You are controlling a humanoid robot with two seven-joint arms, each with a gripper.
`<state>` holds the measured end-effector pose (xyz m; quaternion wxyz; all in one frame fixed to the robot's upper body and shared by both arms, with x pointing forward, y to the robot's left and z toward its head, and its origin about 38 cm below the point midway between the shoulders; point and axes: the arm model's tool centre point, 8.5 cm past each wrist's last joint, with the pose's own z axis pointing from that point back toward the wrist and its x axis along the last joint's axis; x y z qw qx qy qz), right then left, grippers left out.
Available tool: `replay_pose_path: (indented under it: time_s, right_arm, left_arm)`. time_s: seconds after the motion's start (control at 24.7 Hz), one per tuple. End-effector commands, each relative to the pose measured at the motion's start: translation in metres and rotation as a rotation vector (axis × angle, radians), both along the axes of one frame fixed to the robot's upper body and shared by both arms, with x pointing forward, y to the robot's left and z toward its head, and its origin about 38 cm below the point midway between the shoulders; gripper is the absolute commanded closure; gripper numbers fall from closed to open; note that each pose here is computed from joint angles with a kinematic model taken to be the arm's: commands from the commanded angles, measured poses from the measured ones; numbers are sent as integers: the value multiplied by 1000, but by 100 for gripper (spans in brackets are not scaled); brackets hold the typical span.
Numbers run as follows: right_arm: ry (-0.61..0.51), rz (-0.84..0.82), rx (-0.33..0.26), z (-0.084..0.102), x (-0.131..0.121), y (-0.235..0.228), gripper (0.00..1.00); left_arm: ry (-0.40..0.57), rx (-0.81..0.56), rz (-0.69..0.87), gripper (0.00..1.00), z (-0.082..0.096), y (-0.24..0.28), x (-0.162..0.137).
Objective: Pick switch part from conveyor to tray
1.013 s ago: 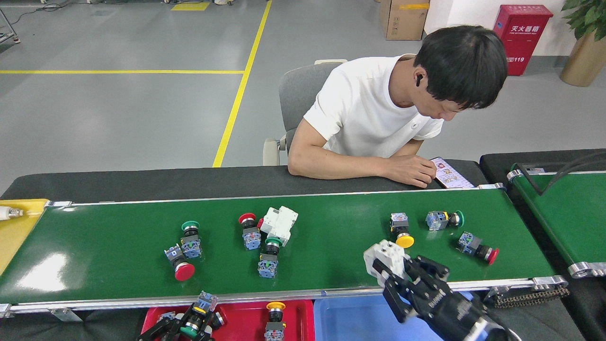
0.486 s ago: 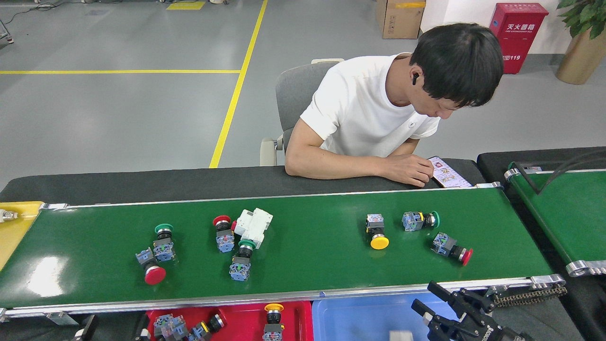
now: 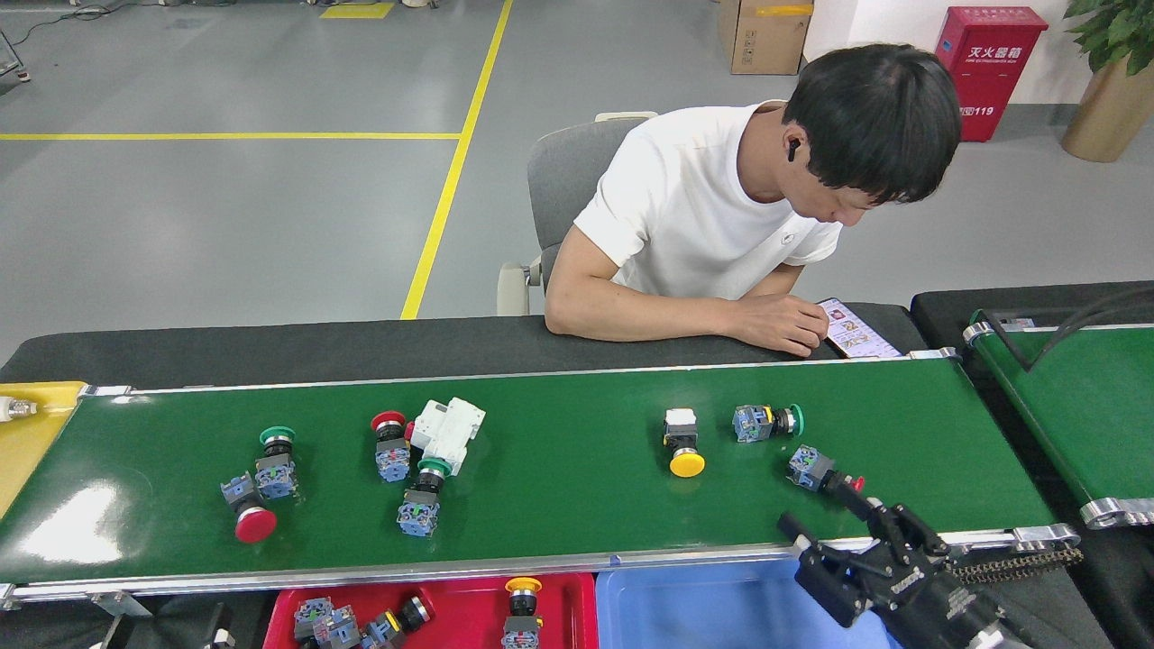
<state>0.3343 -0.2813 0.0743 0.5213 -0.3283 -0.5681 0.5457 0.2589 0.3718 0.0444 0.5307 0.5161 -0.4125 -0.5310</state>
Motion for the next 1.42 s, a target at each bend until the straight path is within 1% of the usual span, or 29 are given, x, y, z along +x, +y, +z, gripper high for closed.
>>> replay_pose_path:
  time_s: [0.0, 0.04, 0.12, 0.24, 0.36, 0.45, 0.53, 0.61, 0.65, 0.69, 0.77, 0.85, 0.89, 0.93, 0.97, 1.01, 1.05, 1.09, 1.13, 1.22, 1.26, 1.3, 1.34, 1.38]
  right_arm:
    - [15, -72, -27, 0, -3, -15, 6]
    - [32, -68, -44, -5, -10, -20, 4]
    - [43, -66, -59, -8, -14, -24, 4]
    - [32, -102, -59, -4, -15, -38, 4]
    - [21, -113, -55, -3, -16, -41, 4]
    - [15, -111, -55, -1, -13, -39, 4]
    - [27, -84, -46, -5, -9, -21, 4]
    - [11, -21, -17, -1, 5, 13, 4]
    - [17, 13, -20, 0, 12, 28, 4]
    - [43, 44, -39, -4, 18, 43, 5]
    - [60, 58, -40, -6, 36, 72, 5]
    - [82, 69, -65, -11, 51, 97, 5]
    - [96, 71, -93, -15, 59, 106, 5]
    - [110, 68, -114, -18, 65, 112, 5]
    - [122, 64, -124, -21, 71, 120, 5]
    - [131, 68, -130, -23, 74, 127, 6]
    - [138, 78, -141, -24, 76, 134, 10]
    - [144, 90, -148, -26, 77, 139, 17]
    - [146, 103, -151, -28, 76, 142, 28]
    - [145, 119, -153, -28, 75, 146, 54]
    - [145, 127, -155, -28, 75, 148, 70]
    - [147, 135, -157, -29, 74, 150, 77]
    - [146, 150, -156, -28, 73, 151, 80]
    - [144, 161, -155, -28, 73, 152, 82]
  left_arm:
    - [0, 32, 8, 0, 2, 0, 20]
    - [-6, 40, 9, 0, 3, 1, 30]
    - [-9, 36, 12, 0, 3, 4, 44]
    - [6, 25, 21, 0, -3, 11, 63]
    - [35, 31, 31, 0, -9, 23, 81]
    - [56, 37, 34, 0, -12, 28, 105]
    - [74, 22, 46, 0, -14, 38, 127]
    - [97, 21, 61, 1, -15, 52, 141]
    - [107, 29, 57, 3, -13, 56, 148]
    - [112, 39, 53, 11, -10, 58, 156]
    - [120, 52, 48, 28, -8, 61, 164]
    - [118, 57, 38, 58, -6, 61, 166]
    - [118, 53, 27, 71, -7, 60, 166]
    - [120, 55, 16, 78, -7, 57, 167]
    - [121, 52, 5, 82, -8, 54, 167]
    - [116, 46, -1, 83, -9, 50, 167]
    - [94, 47, -7, 84, -6, 47, 166]
    - [63, 45, -17, 84, -3, 43, 163]
    - [44, 40, -25, 84, -1, 40, 157]
    - [-13, 30, -58, 84, 10, 32, 137]
    - [-32, 37, -83, 84, 14, 27, 123]
    - [-52, 56, -108, 84, 20, 19, 107]
    - [-62, 70, -131, 84, 22, 11, 91]
    - [-61, 71, -142, 84, 21, 5, 79]
